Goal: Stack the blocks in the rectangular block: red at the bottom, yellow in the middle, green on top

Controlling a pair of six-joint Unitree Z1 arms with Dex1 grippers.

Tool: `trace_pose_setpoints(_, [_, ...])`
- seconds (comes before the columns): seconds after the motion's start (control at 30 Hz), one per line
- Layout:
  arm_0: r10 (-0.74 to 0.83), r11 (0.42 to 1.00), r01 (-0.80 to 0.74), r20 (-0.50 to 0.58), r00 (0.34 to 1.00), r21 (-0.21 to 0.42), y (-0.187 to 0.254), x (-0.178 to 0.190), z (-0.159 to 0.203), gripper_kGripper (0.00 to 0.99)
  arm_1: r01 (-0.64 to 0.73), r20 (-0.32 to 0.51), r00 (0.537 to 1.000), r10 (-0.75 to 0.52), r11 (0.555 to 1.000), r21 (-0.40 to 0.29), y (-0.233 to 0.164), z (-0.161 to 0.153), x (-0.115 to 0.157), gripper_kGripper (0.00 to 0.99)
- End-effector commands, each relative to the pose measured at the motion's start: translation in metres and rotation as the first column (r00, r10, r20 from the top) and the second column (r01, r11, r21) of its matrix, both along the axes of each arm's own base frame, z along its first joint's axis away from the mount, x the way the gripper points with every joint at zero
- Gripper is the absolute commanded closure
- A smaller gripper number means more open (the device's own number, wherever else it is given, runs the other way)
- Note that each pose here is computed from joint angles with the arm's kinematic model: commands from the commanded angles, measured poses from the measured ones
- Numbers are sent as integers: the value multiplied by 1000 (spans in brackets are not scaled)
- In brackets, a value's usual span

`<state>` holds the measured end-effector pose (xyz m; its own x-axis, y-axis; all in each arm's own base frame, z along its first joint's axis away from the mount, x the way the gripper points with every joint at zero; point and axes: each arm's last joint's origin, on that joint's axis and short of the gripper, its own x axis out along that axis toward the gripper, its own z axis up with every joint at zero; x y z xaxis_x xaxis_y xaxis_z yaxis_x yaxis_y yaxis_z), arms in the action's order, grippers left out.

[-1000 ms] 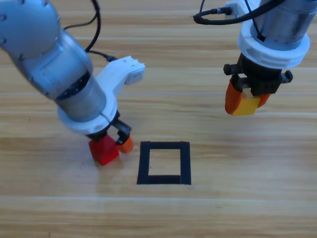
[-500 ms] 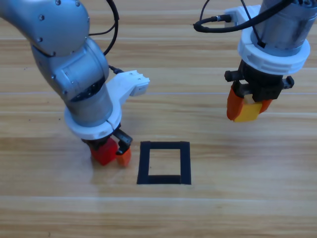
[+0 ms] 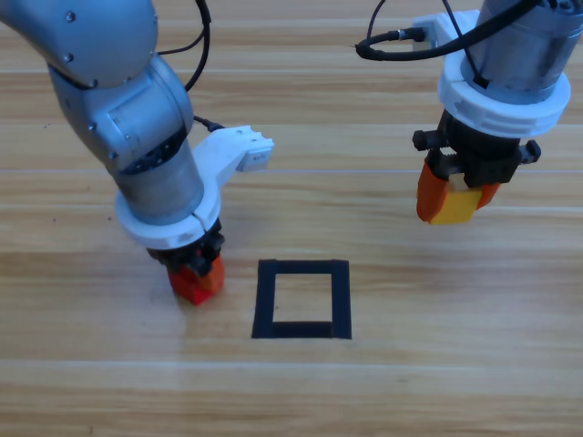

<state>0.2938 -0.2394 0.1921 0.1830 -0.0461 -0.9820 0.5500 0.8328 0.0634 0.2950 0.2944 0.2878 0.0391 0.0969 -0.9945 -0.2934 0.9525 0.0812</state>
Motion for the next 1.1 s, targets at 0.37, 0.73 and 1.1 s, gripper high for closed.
trace_pose_setpoints(0.37, [245, 969, -246, 10, 969, 17, -15, 11, -3, 955, -28, -32, 999, 28, 1000, 12, 3, -2, -11, 990])
trace_pose_setpoints(0.73, [447, 882, -456, -95, 889, -116, -69, -14, 18, 979, -34, -31, 999, 34, 999, 11, 2, -1, -12, 990])
trace_pose_setpoints(1.1, [513, 851, -513, -34, 858, -111, -113, -51, 15, 976, -38, -30, 999, 38, 999, 11, 1, 0, -14, 990])
